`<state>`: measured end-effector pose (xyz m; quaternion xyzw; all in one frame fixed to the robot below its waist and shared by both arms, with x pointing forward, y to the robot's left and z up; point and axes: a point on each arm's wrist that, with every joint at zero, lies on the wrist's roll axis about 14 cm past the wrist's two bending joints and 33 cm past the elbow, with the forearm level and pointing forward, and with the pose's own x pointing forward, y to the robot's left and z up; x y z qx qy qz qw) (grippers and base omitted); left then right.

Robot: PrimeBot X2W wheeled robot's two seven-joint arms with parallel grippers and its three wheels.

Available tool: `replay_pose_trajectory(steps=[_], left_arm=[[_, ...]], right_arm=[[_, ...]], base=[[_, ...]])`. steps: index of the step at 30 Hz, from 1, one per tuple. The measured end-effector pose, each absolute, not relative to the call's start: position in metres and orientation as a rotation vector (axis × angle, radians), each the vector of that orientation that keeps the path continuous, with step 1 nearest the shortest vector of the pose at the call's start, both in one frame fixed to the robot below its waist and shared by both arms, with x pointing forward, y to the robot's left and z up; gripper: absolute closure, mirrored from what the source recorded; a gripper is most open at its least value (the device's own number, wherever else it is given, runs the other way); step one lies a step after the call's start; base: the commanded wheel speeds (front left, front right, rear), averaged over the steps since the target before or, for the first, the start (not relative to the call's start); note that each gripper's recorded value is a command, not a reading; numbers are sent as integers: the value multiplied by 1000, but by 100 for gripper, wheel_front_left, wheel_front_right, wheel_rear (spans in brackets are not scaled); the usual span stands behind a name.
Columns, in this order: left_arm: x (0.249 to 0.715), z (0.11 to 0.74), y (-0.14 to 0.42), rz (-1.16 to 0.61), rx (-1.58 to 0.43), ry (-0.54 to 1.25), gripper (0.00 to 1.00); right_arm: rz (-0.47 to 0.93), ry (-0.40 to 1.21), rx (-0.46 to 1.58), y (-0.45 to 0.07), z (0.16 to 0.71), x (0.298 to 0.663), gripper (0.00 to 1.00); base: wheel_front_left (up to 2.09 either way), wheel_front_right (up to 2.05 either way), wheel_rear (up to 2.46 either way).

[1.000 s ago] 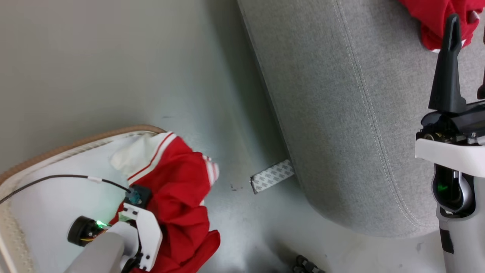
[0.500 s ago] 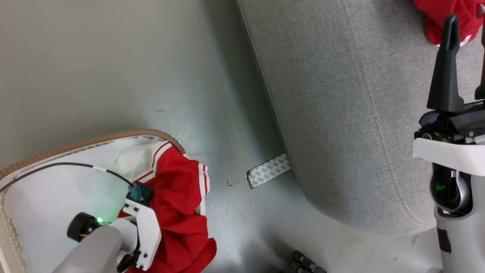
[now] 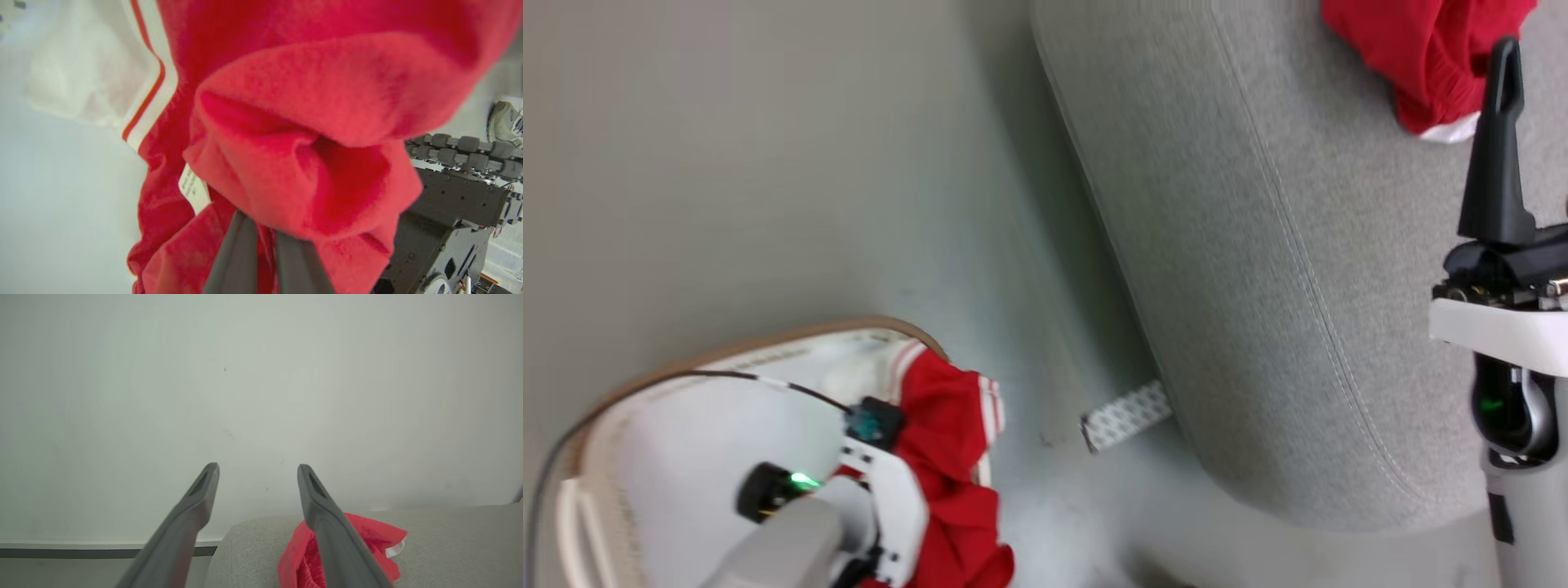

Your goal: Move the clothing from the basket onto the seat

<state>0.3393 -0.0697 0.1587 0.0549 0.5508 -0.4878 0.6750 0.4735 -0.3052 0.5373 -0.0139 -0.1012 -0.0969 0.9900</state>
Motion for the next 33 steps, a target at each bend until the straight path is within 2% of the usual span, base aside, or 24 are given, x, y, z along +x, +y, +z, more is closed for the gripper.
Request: replay_pose_trajectory(steps=[16,27,33], left_arm=[[351,294,-75,-987,-26,851,100],[382,398,-61,-881,-118,484,100],[409,476,-57,-852,-122,240,100]], right_arm=[[-129,-345,-24,-297,607,415,0],[-34,-423,60,-263,631,387,0],[18,-434,91,-244,633,378,0]], base=[[0,0,0],[0,0,0],[0,0,0]])
